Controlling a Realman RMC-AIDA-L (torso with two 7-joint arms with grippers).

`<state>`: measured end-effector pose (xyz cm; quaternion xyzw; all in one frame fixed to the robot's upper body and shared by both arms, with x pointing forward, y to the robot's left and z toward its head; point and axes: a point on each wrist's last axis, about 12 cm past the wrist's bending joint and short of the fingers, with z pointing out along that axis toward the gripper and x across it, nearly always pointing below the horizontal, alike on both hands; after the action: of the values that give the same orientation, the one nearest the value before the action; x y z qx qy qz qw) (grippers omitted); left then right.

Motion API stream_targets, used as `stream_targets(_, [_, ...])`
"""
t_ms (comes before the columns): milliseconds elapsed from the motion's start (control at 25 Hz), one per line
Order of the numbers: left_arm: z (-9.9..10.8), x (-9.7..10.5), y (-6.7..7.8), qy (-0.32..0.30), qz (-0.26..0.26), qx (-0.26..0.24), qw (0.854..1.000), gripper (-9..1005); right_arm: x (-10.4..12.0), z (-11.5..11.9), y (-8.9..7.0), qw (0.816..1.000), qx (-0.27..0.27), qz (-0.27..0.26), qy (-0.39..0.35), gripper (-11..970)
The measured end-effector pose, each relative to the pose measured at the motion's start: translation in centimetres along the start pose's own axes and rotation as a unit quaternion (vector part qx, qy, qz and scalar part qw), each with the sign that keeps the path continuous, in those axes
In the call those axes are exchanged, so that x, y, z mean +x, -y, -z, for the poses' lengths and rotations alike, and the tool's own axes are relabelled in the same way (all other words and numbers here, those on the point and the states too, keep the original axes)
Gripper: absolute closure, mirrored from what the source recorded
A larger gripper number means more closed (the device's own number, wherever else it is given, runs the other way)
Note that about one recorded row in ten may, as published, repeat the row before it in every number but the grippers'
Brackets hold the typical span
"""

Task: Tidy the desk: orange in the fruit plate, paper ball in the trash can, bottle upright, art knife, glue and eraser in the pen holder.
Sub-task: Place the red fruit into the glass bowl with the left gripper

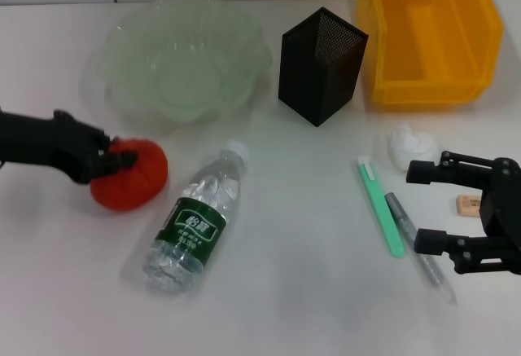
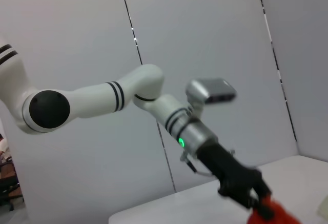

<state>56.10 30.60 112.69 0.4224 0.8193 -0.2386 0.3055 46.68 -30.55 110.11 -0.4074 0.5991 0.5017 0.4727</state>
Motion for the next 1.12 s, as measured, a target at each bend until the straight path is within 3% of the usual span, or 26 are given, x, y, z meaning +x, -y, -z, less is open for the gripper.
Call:
stream_targets(120, [1.2, -0.6, 0.1, 0.044, -0.004, -0.002, 0.999, 806, 0.2, 0.1, -0.1, 1.000, 0.005, -0.002, 0.000, 126])
stream_targets(160, [3.1, -1.1, -0.1, 0.105, -0.005, -0.011, 0.994, 808, 0.2, 0.2, -0.1, 1.000, 0.008, -0.004, 0.001, 126])
stream_targets(240, [4.6, -1.5, -0.5, 0.160, 0.002, -0.025, 0.987, 813, 0.4, 0.3, -0.2, 1.000, 0.011, -0.004, 0.005, 126])
stream_targets(280, [5.8, -1.9, -1.2, 0.237, 0.024, -0.044, 0.970, 815, 0.8, 0.4, -0.5, 1.000, 0.015, -0.002, 0.009, 126])
stream_targets(320, [5.8, -1.9, -1.2, 0.237, 0.024, -0.044, 0.970, 817, 0.8, 0.4, -0.5, 1.000, 0.015, -0.002, 0.009, 126])
stream_targets(440, [5.8, -2.5, -2.3, 0.342, 0.070, -0.059, 0.935, 823, 1.3, 0.5, -0.8, 1.000, 0.020, -0.002, 0.018, 126])
stream_targets(480, [4.6, -3.3, -3.0, 0.357, 0.081, -0.064, 0.928, 823, 1.6, 0.5, -0.9, 0.999, 0.025, -0.006, 0.023, 126])
stream_targets(560, [3.9, -3.7, -3.2, 0.354, 0.085, -0.069, 0.929, 823, 1.6, 0.5, -0.9, 0.999, 0.028, -0.007, 0.024, 126])
stream_targets(800, [-0.8, -6.6, -4.3, 0.312, 0.102, -0.124, 0.936, 819, 1.9, 0.3, -0.9, 0.999, 0.032, -0.013, 0.032, 127])
stream_targets(1000, [-2.2, -7.3, -4.3, 0.297, 0.118, -0.132, 0.938, 802, 2.4, 0.2, -0.9, 0.998, 0.045, -0.016, 0.043, 126])
stream_targets(1120, [-2.4, -7.1, -4.3, 0.293, 0.118, -0.133, 0.939, 675, 2.5, 0.5, -0.9, 0.996, 0.064, -0.018, 0.052, 126])
